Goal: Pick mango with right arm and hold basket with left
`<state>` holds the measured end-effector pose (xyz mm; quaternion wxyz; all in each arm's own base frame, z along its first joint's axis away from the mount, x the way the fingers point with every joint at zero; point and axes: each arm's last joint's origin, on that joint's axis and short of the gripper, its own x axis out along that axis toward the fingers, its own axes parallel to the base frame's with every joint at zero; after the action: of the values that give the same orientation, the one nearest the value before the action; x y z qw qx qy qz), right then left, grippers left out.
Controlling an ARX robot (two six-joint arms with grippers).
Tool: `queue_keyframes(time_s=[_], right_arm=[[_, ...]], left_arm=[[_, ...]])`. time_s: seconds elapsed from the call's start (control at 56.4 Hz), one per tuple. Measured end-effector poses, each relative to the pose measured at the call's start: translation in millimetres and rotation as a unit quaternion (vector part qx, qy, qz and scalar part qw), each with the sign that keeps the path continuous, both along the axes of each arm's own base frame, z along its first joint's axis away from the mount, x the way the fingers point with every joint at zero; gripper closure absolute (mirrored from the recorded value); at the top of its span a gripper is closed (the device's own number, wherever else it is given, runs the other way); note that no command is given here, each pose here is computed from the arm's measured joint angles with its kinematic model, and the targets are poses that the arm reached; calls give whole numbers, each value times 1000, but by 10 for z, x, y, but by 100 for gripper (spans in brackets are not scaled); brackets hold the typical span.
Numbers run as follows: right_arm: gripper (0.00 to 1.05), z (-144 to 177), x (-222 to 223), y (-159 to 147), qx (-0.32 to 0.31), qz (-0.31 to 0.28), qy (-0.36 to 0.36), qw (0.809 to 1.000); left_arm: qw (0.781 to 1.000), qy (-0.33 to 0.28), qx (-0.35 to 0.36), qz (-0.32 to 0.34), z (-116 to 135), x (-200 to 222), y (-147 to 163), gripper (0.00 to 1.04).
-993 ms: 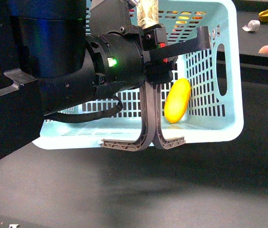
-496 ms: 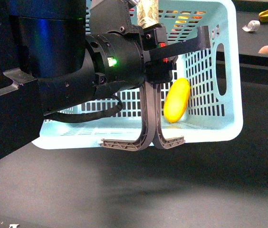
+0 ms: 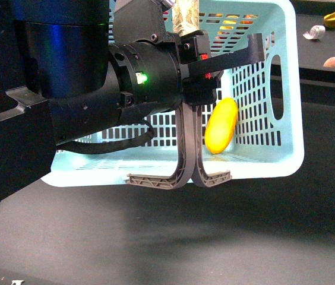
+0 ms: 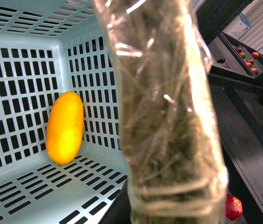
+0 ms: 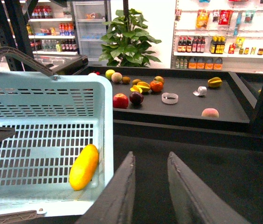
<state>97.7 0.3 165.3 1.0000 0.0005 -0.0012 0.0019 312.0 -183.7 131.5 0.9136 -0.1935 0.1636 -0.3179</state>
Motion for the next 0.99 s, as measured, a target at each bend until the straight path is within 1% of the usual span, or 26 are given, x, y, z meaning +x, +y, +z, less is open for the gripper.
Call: queue_keyframes(time_s=[0.177,0.213,0.337,0.372,0.408,0.426,0.443,0.514,0.621,0.691,0.762,0.869,0.993], right_arm=[[49,0,0,0,0,0,0,1000],[42,0,0,0,0,0,0,1000],[24,0,0,0,0,0,0,1000],[15,0,0,0,0,0,0,1000],[7,0,0,0,0,0,0,1000],[6,0,0,0,1,0,0,1000],[8,0,0,0,0,0,0,1000],[8,0,0,0,0,0,0,1000],[8,1,-1,0,0,0,0,1000],[8,1,-1,0,0,0,0,1000],[8,1,-1,0,0,0,0,1000],[8,1,-1,0,0,1,0,1000],[8,1,-1,0,0,0,0,1000]], left_arm=[[1000,0,0,0,0,0,0,100],[1000,0,0,0,0,-1,-1,100],[1000,0,0,0,0,0,0,100],[1000,0,0,0,0,0,0,100],[999,-1,22,44,-10,-6,-33,100],[996,-1,38,78,-12,-2,-56,100],[990,0,57,130,-11,7,-78,100],[969,1,84,233,39,66,-125,100],[943,12,63,327,154,321,-65,100],[928,29,30,370,186,506,35,100],[914,52,-7,403,164,653,122,100],[899,77,-50,428,121,813,214,100],[876,109,-130,451,94,994,297,100]])
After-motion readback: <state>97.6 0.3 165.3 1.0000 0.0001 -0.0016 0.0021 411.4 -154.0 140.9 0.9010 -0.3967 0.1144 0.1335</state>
